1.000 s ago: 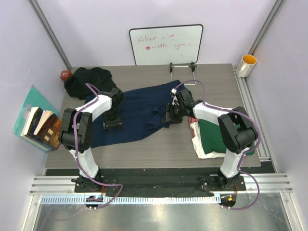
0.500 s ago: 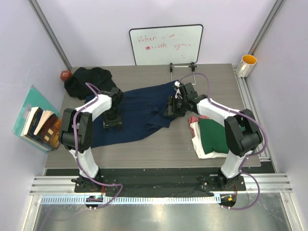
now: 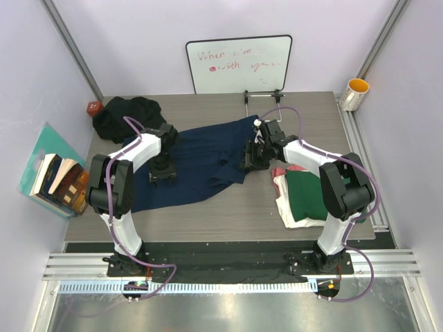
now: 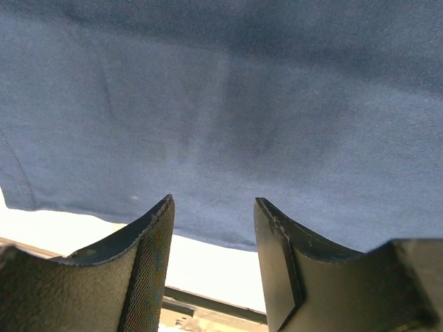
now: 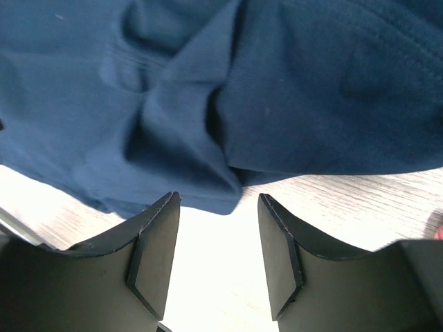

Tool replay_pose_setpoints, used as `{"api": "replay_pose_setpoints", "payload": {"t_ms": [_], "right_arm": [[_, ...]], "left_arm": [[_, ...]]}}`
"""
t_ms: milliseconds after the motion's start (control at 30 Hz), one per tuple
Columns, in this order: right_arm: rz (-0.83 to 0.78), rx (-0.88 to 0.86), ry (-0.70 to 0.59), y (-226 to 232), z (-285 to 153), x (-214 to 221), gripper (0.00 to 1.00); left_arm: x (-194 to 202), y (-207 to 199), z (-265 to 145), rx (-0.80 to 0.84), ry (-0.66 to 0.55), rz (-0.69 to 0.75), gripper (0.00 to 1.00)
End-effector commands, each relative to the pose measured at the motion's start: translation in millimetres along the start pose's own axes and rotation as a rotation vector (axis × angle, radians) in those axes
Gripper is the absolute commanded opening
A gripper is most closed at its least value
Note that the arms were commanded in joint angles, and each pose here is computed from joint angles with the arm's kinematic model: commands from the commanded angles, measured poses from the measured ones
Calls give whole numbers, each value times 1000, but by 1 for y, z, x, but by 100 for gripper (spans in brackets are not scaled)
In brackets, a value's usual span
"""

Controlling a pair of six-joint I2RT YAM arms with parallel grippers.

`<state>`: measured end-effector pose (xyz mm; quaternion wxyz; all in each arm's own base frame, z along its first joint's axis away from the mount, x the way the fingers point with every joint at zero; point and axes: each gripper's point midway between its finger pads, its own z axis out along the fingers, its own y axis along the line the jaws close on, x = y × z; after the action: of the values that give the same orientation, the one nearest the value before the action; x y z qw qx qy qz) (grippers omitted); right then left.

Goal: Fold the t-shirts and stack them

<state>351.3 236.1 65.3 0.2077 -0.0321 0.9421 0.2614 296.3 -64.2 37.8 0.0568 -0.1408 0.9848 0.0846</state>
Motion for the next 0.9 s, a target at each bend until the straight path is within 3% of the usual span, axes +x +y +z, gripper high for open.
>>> {"api": "replay_pose_setpoints", "payload": {"t_ms": [0, 767, 867], "right_arm": [[-18, -19, -7, 6, 2, -10, 55], [19, -142, 79, 14, 24, 15, 52], [18, -155, 76, 17, 24, 14, 47]], "left_arm": [[-4, 3, -2, -12, -11, 13, 51], [-4, 0, 1, -7, -7, 12, 51], [-5, 1, 1, -8, -6, 10, 51]]}}
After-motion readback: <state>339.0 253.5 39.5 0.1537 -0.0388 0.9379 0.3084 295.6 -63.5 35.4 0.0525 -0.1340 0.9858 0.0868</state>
